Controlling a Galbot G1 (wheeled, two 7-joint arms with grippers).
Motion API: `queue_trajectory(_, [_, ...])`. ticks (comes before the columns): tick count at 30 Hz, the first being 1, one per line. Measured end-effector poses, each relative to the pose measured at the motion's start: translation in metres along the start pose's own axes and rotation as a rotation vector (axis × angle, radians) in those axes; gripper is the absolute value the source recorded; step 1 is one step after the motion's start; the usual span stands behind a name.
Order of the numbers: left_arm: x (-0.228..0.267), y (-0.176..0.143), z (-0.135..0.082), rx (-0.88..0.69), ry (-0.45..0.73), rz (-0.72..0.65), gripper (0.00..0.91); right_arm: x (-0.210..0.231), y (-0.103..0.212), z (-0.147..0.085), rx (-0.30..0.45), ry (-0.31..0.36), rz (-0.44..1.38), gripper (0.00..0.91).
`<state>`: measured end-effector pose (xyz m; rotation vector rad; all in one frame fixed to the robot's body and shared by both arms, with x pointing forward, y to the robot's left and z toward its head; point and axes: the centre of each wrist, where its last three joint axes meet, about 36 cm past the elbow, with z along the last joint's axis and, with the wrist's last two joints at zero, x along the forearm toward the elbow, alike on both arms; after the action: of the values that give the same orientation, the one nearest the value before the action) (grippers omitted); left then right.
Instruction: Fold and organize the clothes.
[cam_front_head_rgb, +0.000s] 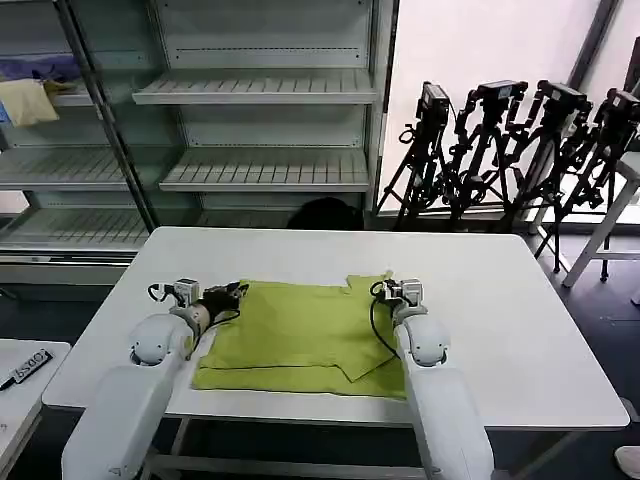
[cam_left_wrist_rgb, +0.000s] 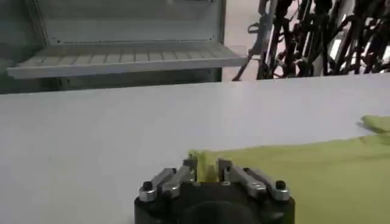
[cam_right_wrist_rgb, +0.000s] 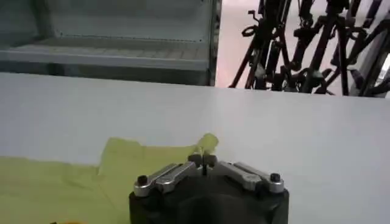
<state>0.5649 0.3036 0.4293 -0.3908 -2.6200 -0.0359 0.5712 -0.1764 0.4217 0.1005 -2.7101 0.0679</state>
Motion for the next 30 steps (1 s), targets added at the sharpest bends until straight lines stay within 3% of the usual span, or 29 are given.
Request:
queue_trajectory(8, [0.001,-0.003,0.002,-0.002,-0.002,0.006,0.020,0.009,0.001,-0.005,-0.005,-0.028,-0.009,0.000])
queue_trajectory(9, [0.001,-0.003,0.002,-0.004,-0.002,0.005,0.615,0.010,0.001,-0.006,-0.006,-0.032,-0.010,0.000])
queue_trajectory(10, [0.001,-0.003,0.001,-0.006,-0.002,0.003,0.907,0.011,0.001,-0.006,-0.006,-0.035,-0.011,0.000])
queue_trajectory(26, [-0.005,0.000,0.003,-0.020,0.007,-0.032,0.907,0.015,0.000,-0.010,-0.008,-0.050,-0.011,0.000])
queue_trajectory(27, [-0.005,0.000,0.003,-0.021,0.008,-0.033,0.746,0.015,0.000,-0.010,-0.008,-0.051,-0.011,0.000])
queue_trajectory(28, [-0.006,0.000,0.003,-0.023,0.009,-0.036,0.383,0.015,-0.001,-0.010,-0.008,-0.051,-0.011,0.000])
queue_trajectory(30, [-0.007,0.000,0.003,-0.024,0.009,-0.037,0.071,0.015,-0.001,-0.011,-0.008,-0.053,-0.010,0.000])
